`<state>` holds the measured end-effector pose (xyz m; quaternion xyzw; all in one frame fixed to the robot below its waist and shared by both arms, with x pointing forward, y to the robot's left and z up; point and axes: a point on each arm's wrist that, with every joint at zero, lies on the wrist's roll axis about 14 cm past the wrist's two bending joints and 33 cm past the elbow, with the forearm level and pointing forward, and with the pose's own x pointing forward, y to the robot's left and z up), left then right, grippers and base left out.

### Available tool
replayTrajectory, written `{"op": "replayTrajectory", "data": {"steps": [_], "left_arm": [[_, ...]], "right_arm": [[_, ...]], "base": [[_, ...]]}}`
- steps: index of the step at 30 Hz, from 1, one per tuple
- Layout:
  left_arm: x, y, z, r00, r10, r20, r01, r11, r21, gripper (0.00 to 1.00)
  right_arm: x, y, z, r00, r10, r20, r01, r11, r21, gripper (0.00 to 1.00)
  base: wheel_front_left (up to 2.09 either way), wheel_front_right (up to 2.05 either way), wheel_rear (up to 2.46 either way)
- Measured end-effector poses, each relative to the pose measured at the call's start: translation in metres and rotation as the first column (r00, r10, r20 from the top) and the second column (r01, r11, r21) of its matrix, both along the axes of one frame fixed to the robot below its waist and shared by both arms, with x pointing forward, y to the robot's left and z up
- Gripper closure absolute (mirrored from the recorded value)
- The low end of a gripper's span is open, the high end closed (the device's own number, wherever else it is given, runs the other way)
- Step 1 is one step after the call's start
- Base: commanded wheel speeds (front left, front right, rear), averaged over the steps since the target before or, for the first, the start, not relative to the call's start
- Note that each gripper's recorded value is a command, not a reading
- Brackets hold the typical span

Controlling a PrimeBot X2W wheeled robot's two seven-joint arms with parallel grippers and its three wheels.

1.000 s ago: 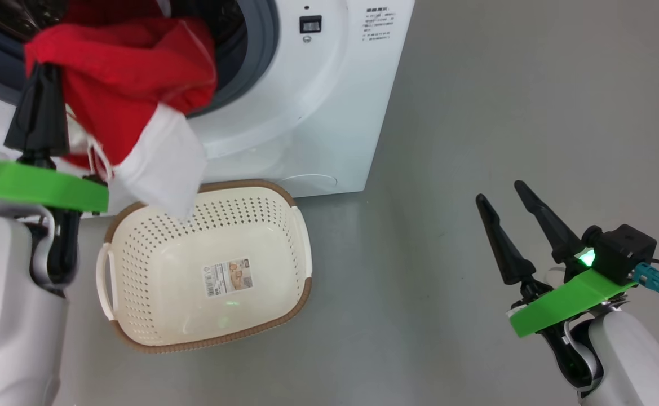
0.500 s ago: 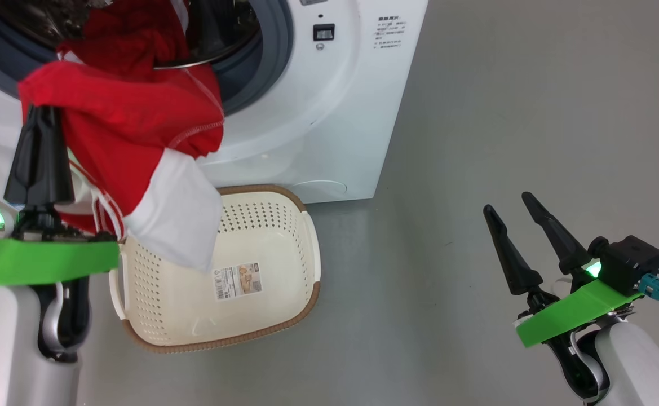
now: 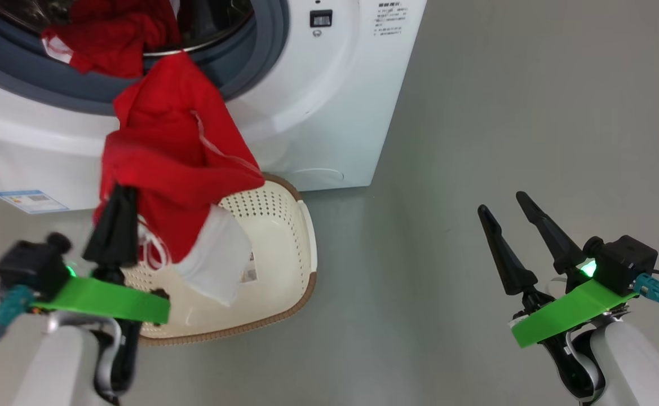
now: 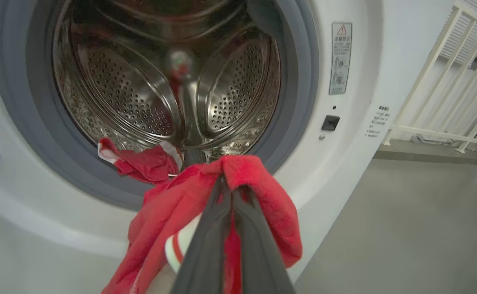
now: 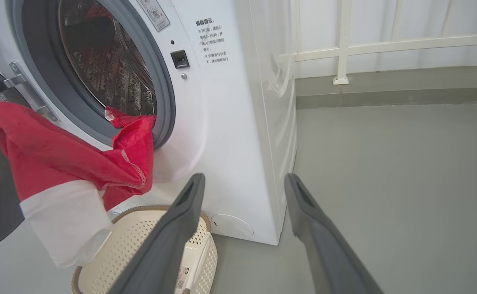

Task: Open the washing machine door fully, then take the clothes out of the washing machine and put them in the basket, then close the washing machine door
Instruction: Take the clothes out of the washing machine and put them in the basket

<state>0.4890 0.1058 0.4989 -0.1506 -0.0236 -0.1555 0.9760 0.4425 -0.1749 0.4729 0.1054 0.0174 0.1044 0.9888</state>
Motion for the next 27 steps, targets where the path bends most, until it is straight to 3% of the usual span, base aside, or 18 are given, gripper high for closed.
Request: {"op": "replayTrajectory", "data": {"steps": [7,27], "left_arm": [[-0.008,-0.017,-0.093,0.965,-0.046,-0.257,0.057,0.998,0.036,1.0],[0.018,-0.044,-0.202,0.855,-0.095,-0.509,0.192,0.971,0.142,1.0]], "right_arm": [[0.01,0.0,-0.008,1.0,-0.009,-0.012,0.01,1.0,0.011,0.0],[0.034,-0.003,-0.036,0.997,-0.048,-0.056,0.05,0.998,0.029,0.0]], "base": [[0.0,0.0,0.0],[0.0,0.0,0.0]]}}
